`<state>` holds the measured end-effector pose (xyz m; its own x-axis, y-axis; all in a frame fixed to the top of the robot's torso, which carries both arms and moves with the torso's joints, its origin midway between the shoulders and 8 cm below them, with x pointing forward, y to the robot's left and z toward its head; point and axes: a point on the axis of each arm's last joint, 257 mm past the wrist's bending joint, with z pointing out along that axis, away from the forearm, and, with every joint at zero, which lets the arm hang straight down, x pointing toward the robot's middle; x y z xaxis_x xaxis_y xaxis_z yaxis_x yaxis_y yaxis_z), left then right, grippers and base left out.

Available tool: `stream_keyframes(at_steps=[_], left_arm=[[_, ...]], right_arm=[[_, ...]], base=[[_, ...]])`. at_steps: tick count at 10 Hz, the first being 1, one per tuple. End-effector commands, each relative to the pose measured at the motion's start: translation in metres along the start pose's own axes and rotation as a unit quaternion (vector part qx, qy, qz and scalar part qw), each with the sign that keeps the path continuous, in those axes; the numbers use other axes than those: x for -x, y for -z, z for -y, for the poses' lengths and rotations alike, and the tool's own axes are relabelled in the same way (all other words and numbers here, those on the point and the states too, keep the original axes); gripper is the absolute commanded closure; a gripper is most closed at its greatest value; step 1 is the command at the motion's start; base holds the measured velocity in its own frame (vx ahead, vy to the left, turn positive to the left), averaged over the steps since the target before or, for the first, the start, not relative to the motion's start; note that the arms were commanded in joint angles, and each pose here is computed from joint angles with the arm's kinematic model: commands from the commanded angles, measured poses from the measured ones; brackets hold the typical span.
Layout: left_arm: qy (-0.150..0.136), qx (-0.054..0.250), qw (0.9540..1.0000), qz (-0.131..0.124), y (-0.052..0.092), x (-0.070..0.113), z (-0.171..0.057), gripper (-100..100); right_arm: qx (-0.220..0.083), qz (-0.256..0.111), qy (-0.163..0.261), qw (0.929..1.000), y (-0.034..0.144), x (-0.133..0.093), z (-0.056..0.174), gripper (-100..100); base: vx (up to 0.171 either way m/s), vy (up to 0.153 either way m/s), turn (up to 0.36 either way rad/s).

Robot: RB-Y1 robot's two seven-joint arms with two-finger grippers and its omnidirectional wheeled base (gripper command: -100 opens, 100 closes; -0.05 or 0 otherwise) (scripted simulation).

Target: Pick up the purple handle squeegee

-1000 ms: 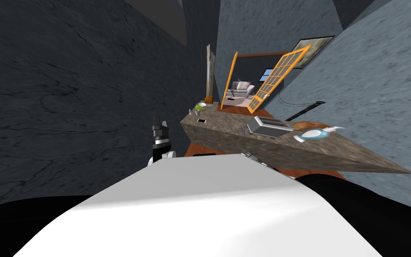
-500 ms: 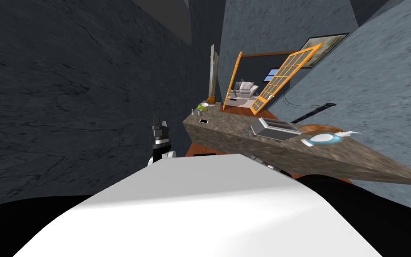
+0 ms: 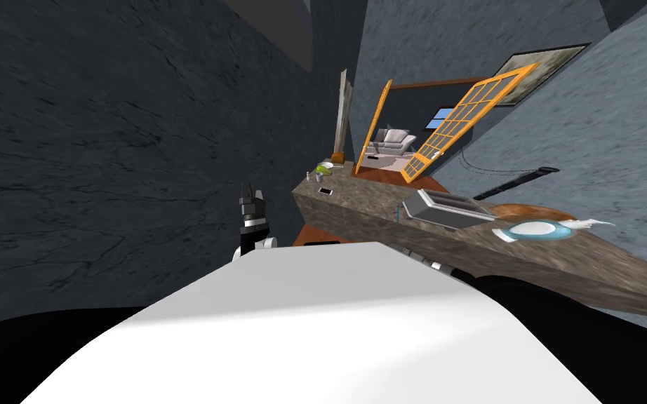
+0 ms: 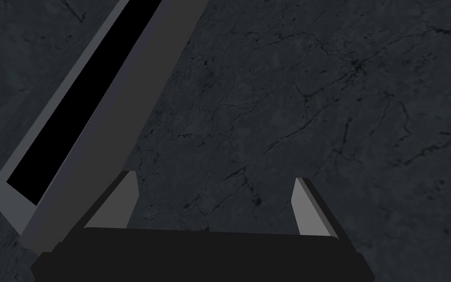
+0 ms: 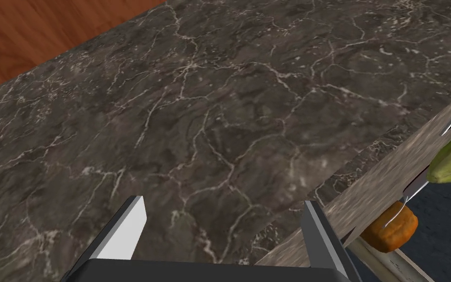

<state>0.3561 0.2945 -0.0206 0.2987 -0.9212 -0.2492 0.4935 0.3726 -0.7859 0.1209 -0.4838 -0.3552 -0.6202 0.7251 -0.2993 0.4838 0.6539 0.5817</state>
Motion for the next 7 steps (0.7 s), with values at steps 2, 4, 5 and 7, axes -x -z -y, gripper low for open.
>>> stream_keyframes(at_steps=[2,4,5,7], left_arm=[[0.000,0.000,1.0000,0.000,0.000,0.000,0.000,0],[0.000,0.000,1.0000,0.000,0.000,0.000,0.000,0],[0.000,0.000,1.0000,0.000,0.000,0.000,0.000,0],[0.000,0.000,1.0000,0.000,0.000,0.000,0.000,0]], right_arm=[[-0.043,-0.018,0.027,0.9986,0.011,0.006,0.022,-100],[-0.066,-0.027,0.043,0.9965,0.017,0.011,0.034,-100],[-0.088,-0.035,0.058,0.9938,0.023,0.017,0.045,-100],[-0.129,-0.048,0.088,0.9866,0.033,0.028,0.064,-100]], base=[[0.021,0.010,0.081],[0.024,0.001,0.125],[0.026,-0.002,0.106],[0.037,-0.018,0.176]])
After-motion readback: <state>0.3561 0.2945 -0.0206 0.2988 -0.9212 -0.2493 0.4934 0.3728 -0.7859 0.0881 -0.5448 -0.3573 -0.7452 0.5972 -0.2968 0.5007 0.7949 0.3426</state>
